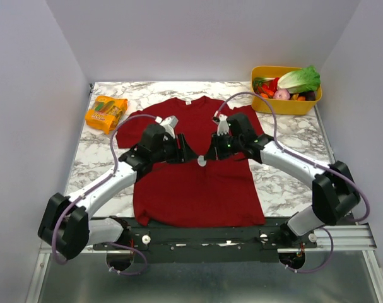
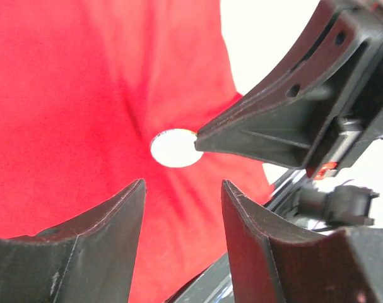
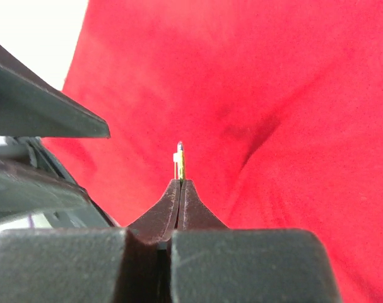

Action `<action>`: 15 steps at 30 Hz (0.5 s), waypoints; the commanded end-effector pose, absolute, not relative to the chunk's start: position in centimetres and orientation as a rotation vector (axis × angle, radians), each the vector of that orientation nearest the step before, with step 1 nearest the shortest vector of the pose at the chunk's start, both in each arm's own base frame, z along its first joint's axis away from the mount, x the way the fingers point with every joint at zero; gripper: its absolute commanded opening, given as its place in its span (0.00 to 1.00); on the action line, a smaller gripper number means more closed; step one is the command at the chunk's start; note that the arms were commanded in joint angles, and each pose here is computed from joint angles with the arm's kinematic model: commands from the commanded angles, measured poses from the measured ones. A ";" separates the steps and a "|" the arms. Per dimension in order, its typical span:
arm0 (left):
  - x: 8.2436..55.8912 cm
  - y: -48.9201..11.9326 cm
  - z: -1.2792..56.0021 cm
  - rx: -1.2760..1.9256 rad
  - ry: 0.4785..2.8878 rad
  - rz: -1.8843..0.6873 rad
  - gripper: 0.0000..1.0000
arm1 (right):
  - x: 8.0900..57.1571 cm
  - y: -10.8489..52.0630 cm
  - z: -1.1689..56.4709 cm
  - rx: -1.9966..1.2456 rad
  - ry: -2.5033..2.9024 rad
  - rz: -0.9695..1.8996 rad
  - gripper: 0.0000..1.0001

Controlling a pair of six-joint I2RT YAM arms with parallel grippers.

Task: Pin the brooch onto the clothing

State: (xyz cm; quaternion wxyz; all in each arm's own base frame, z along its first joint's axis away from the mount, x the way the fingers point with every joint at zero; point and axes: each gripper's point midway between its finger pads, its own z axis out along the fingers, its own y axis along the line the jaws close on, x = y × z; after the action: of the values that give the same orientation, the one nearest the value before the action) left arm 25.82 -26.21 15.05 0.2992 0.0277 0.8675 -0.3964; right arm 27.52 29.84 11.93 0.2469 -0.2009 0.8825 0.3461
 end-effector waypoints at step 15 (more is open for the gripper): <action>25.0 -28.2 40.5 0.394 1.638 -1.373 0.66 | 26.1 23.3 40.6 -0.171 1.469 1.042 0.00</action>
State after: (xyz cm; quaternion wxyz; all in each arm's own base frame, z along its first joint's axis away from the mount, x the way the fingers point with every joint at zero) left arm 25.97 -27.10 39.14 0.4823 0.1269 0.6889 -0.5261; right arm 26.90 25.35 36.92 0.5612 -0.1230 0.6959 0.4309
